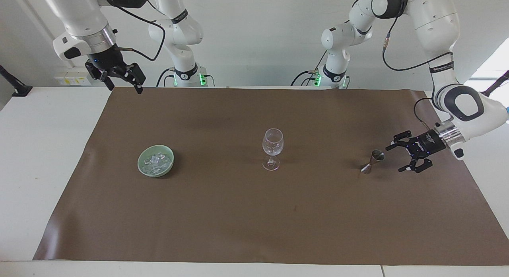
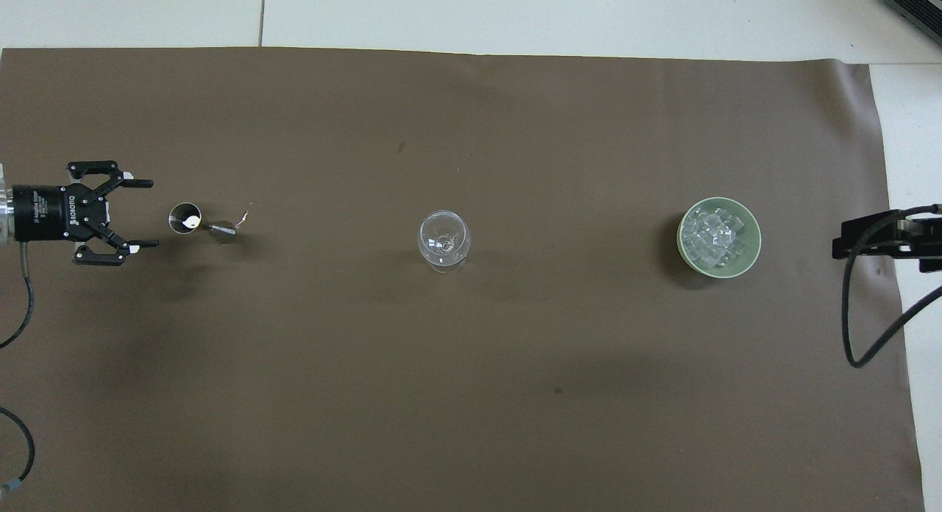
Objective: Pour wine and add ice with both arms
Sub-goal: 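Lower the open left gripper around the silver cup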
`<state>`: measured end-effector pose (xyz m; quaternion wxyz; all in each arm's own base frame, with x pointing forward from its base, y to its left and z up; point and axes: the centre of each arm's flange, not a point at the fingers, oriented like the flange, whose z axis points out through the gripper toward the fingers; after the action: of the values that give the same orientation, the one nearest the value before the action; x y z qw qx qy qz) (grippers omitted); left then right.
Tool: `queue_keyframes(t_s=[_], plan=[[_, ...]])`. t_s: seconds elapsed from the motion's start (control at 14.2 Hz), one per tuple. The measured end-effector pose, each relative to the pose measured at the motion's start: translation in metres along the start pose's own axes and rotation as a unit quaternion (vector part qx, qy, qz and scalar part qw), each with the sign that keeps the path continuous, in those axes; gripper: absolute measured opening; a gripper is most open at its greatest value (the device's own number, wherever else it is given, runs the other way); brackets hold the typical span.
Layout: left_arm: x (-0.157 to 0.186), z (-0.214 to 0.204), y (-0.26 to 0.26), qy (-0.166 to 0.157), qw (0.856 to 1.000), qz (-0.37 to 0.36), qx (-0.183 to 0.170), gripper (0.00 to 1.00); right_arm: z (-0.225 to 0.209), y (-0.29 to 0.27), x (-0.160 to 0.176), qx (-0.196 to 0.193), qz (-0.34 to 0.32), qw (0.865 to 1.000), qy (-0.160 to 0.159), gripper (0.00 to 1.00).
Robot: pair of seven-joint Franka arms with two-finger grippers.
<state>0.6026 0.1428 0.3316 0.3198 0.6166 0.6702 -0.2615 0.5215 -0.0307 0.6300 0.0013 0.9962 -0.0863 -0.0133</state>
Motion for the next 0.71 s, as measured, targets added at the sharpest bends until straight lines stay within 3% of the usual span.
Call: queue_keyframes(t_s=[0.71], plan=[[0.005,0.011,-0.004,-0.022,0.999,-0.031,-0.017,1.00,0.000,0.000,0.000,0.000,0.000,1.000,0.000,1.00]])
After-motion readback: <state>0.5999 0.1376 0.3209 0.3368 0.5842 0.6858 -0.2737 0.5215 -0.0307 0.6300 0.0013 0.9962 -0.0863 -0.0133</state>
